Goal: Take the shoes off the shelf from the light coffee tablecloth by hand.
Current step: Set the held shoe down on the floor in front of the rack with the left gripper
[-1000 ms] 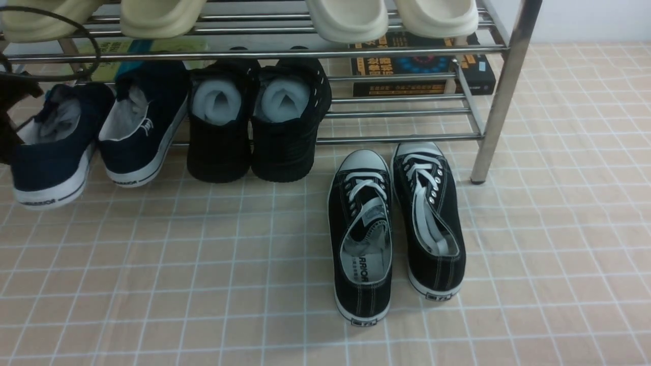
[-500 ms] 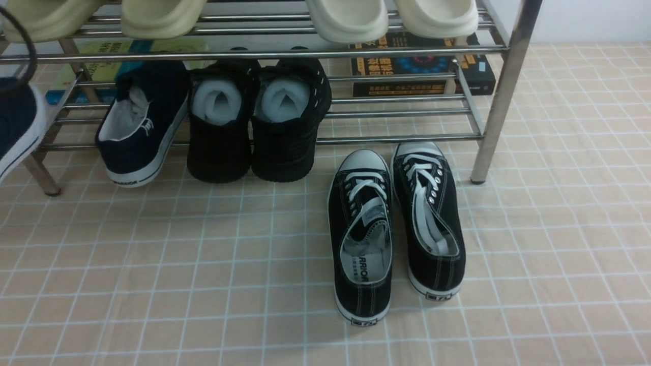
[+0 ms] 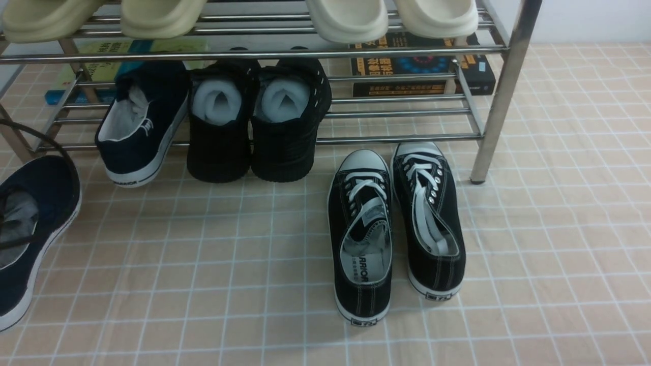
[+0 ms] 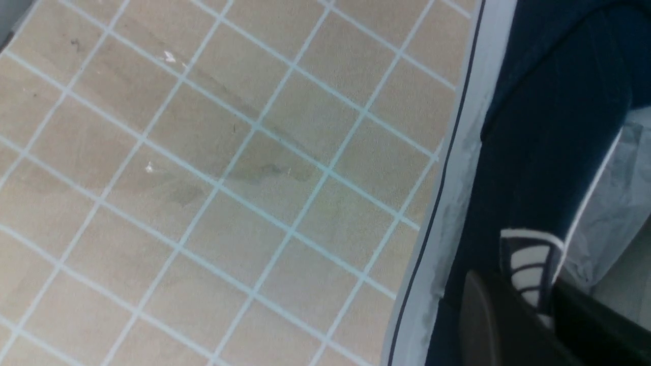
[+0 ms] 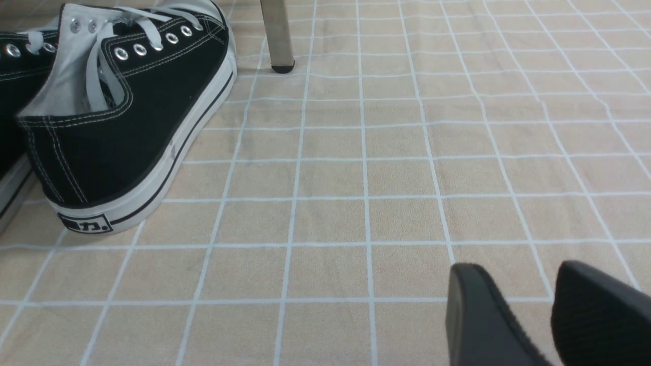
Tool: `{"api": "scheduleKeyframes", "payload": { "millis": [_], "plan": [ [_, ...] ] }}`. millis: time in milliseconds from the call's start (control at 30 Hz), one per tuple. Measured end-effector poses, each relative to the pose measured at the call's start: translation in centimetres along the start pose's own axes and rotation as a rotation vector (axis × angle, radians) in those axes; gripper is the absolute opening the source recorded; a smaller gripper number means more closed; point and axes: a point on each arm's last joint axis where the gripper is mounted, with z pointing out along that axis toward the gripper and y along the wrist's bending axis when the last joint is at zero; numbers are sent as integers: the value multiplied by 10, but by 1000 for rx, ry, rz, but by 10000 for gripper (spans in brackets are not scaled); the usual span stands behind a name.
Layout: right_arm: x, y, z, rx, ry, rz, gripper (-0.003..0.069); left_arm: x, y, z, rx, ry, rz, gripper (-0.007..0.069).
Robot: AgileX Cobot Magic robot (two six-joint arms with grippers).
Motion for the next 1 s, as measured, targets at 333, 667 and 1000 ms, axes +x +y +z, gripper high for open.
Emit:
{"api": "scheduleKeyframes", "payload": {
  "millis": [333, 667, 1000],
  "plan": [
    [0, 0, 0, 0, 0, 0, 239, 5, -1, 42, -30, 89, 47, 108],
    [0, 0, 0, 0, 0, 0, 239, -21, -4, 37, -49, 47, 72, 413],
    [0, 0, 0, 0, 0, 0, 239, -72, -27, -19, 109, 41, 54, 30]
  ]
}}
